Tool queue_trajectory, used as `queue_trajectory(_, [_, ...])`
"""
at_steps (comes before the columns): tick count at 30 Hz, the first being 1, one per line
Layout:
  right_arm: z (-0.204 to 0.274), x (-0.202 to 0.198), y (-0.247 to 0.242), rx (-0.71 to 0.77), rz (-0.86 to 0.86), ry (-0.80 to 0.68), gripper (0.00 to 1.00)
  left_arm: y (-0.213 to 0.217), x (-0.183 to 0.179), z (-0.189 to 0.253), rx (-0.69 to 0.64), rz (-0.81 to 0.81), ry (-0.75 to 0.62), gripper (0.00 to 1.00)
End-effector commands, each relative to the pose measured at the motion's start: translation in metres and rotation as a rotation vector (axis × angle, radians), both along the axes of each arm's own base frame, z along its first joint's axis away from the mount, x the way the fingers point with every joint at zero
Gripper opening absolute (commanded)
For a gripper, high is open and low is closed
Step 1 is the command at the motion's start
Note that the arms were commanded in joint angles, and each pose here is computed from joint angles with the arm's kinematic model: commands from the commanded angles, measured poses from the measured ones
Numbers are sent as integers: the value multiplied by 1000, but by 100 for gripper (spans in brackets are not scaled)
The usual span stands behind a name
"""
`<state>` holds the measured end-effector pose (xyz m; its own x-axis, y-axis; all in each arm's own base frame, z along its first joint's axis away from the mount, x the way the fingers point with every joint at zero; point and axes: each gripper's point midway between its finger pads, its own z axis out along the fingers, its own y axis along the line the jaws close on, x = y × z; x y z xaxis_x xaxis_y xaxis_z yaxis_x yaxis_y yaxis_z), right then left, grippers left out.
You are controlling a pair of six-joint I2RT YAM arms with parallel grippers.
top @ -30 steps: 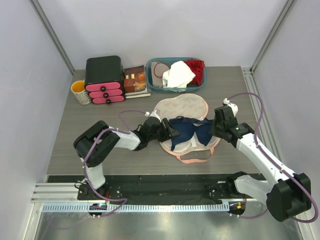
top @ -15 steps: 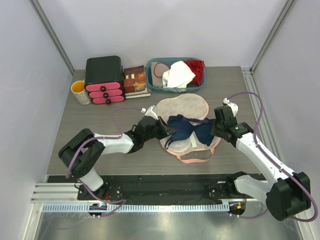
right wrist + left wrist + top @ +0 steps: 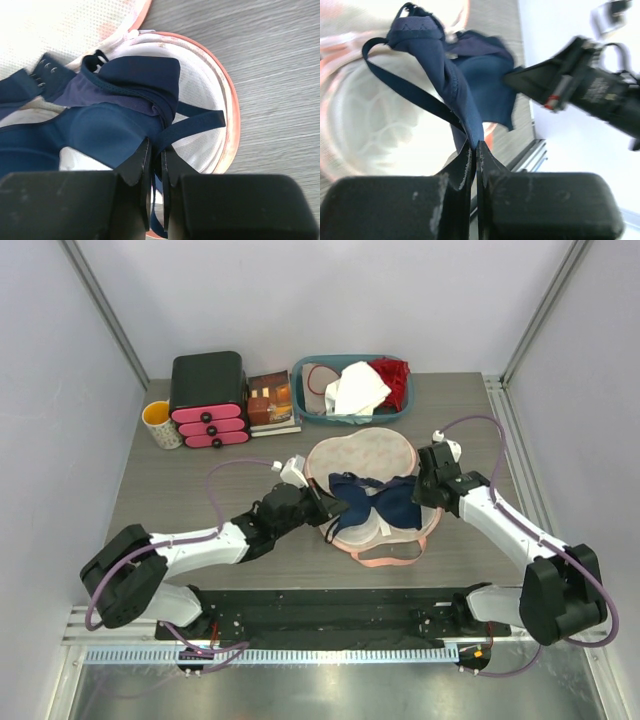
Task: Place the bra in the laundry bag and zip it closed
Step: Adjust the bra in the laundry bag.
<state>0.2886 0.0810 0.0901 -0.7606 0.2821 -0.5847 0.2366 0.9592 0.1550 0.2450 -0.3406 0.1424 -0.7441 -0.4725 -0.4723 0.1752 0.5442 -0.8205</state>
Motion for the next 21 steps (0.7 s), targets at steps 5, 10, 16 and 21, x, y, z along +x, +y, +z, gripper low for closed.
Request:
queue_trajectory(5, [15,-9,7,57,40,-25,11,-2,-10,50,-77,-40,-77,0])
queue_trajectory(10, [10,-11,5,47,45,-12,12,10,-9,56,-74,-4,-124,0])
queue_trajectory(16, [-4,11,9,13,53,38,14,-6,1,49,-77,-18,-109,0])
queue_trajectory(21, [-15,20,-1,-43,39,61,21,-24,14,28,-60,-18,-85,0])
